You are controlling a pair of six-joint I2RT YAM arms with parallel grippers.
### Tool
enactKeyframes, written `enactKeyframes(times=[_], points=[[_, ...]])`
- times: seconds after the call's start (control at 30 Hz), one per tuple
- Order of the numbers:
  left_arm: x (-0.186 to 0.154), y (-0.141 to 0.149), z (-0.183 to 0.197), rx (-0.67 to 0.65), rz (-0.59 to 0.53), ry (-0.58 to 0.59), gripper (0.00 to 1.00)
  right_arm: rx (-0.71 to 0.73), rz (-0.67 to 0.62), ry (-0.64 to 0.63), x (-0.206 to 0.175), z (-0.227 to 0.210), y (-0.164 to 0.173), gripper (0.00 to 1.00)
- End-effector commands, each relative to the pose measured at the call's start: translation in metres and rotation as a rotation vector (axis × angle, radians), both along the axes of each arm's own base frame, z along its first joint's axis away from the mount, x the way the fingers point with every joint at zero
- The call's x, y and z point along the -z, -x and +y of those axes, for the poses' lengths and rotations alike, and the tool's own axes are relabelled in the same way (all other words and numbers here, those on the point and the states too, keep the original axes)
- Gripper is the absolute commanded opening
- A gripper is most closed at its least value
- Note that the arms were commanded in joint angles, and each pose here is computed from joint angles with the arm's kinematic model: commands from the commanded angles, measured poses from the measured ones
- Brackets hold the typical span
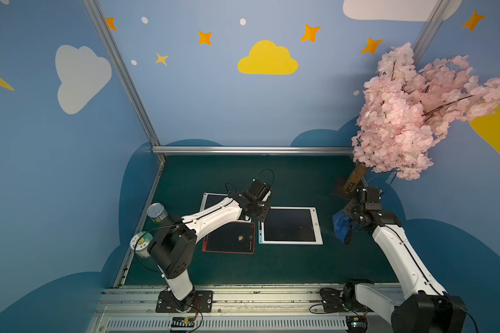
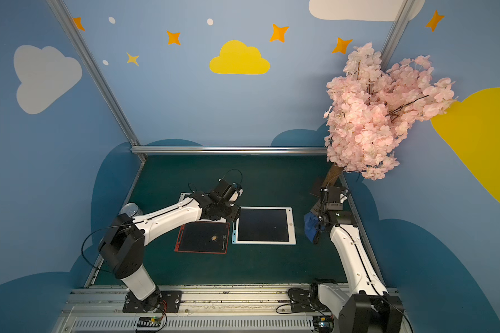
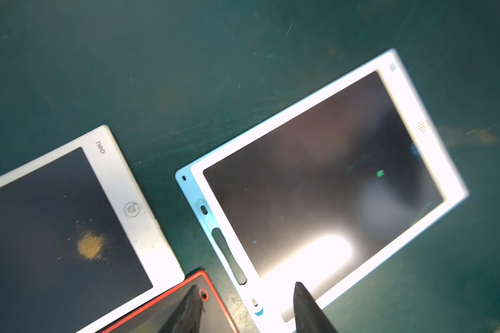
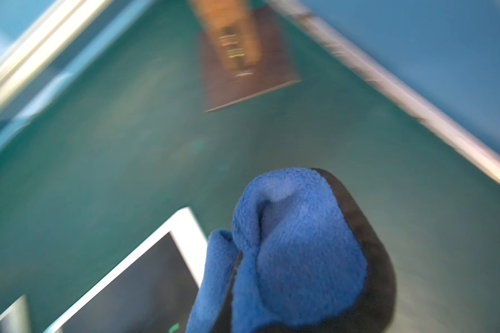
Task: Wipe the drawing tablet
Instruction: Wipe the dirt from the drawing tablet, then place the cleaning item at the center of the board.
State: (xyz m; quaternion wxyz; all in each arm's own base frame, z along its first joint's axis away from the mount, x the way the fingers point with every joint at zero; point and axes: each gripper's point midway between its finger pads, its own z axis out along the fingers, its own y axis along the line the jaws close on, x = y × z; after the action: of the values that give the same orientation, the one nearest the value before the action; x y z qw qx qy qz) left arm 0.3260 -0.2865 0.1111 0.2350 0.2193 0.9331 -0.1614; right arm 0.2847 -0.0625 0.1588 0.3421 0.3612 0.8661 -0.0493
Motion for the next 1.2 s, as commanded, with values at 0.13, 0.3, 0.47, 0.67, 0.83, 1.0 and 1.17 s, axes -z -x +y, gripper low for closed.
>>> enactKeyframes(times=[0.13, 0.3, 0.47, 0.67, 0.83, 1.0, 1.17], points=[[0.015, 0.01, -0.015, 0.032, 0.031, 0.204, 0.52, 0.401, 0.154, 0.124, 0.009, -0.088, 0.068, 0.0], [0.006, 0.01, -0.012, 0.037, -0.025, 0.225, 0.51, 0.61, 0.222, -0.038, 0.042, -0.116, 0.088, 0.0], [0.005, 0.012, -0.009, 0.038, -0.056, 0.242, 0.52, 0.42, 0.123, -0.307, 0.052, -0.097, 0.029, 0.0], [0.002, 0.012, -0.005, 0.034, -0.07, 0.229, 0.52, 0.323, 0.061, -0.377, 0.052, -0.089, -0.024, 0.0], [0.004, 0.011, 0.001, 0.019, -0.082, 0.208, 0.52, 0.208, 0.099, -0.417, 0.072, -0.075, -0.06, 0.37], [0.011, 0.01, 0.0, 0.019, -0.064, 0.196, 0.53, 0.112, 0.149, -0.353, 0.069, -0.054, -0.067, 0.97], [0.014, 0.011, -0.002, 0.025, -0.049, 0.193, 0.53, 0.057, 0.087, -0.27, 0.043, -0.037, -0.049, 0.98]])
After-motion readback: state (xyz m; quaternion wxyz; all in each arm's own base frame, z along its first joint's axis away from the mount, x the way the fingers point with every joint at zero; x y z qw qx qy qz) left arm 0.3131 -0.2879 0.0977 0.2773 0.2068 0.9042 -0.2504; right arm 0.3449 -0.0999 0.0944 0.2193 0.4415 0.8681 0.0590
